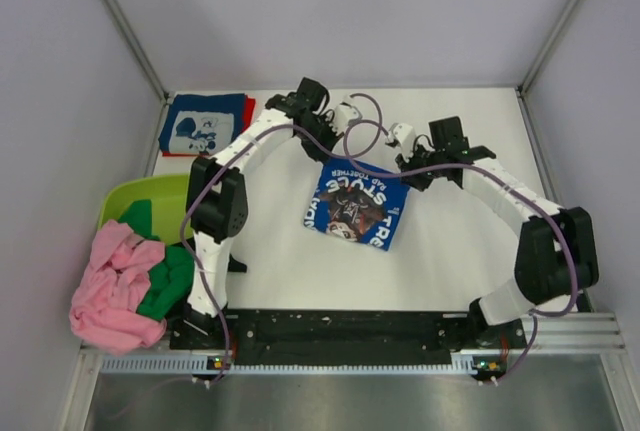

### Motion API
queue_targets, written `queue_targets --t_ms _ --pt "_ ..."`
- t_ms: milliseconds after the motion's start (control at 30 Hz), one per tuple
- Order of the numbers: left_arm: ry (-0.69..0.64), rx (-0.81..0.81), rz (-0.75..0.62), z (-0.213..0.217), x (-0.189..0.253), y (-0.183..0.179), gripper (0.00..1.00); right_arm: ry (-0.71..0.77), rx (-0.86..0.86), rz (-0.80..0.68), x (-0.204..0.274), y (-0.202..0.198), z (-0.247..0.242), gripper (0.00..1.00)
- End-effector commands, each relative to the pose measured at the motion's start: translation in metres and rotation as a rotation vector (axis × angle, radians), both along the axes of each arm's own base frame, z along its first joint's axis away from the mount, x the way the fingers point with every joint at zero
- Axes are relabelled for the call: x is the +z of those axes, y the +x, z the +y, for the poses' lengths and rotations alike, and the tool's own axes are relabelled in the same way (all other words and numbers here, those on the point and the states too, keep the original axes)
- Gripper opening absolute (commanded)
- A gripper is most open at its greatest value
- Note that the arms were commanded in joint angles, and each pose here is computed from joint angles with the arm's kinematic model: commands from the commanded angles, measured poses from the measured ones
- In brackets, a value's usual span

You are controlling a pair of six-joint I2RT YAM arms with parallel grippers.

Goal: Fold and stack the t-shirts
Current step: Fold the long partially folded tshirt into a neat square

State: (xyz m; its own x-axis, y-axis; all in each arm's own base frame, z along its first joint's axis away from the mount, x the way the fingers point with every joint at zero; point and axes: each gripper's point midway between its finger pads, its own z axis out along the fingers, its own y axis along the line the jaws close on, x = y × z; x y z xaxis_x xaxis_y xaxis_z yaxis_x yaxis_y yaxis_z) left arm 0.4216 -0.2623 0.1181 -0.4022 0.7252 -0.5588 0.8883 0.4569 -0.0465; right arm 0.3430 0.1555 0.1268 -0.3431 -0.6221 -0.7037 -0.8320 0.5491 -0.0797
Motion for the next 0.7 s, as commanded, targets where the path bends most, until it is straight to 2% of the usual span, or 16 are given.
queue_targets --t_ms 0,67,100,200,267,400,567,667 --pt "0.047 0.145 -0.18 0.016 -0.006 0.058 0.0 -0.047 -0.134 0.031 -0.025 0.026 -0.023 0.0" --pt "0.055 0.155 -0.175 0.014 -0.017 0.064 0.06 -0.055 -0.166 0.04 -0.04 0.034 -0.024 0.0" --pt "0.058 0.16 -0.167 0.014 -0.024 0.066 0.14 -0.063 -0.205 0.034 -0.045 0.041 -0.029 0.05" --pt "0.042 0.19 -0.177 0.008 -0.028 0.077 0.3 -0.063 -0.403 -0.012 -0.052 0.075 -0.05 0.3" --pt "0.051 0.243 -0.223 0.012 -0.024 0.094 0.41 -0.002 -0.546 -0.031 -0.044 0.1 -0.06 0.36" --pt "0.052 0.318 -0.273 0.026 0.002 0.11 0.49 0.077 -0.672 0.031 -0.012 0.109 -0.06 0.38" --pt "-0.031 0.327 -0.274 0.034 0.027 0.079 0.52 0.238 -0.81 0.098 0.018 0.07 -0.054 0.37" --pt "-0.118 0.317 -0.265 0.03 0.047 0.055 0.51 0.328 -0.781 0.17 0.009 0.041 -0.027 0.28"
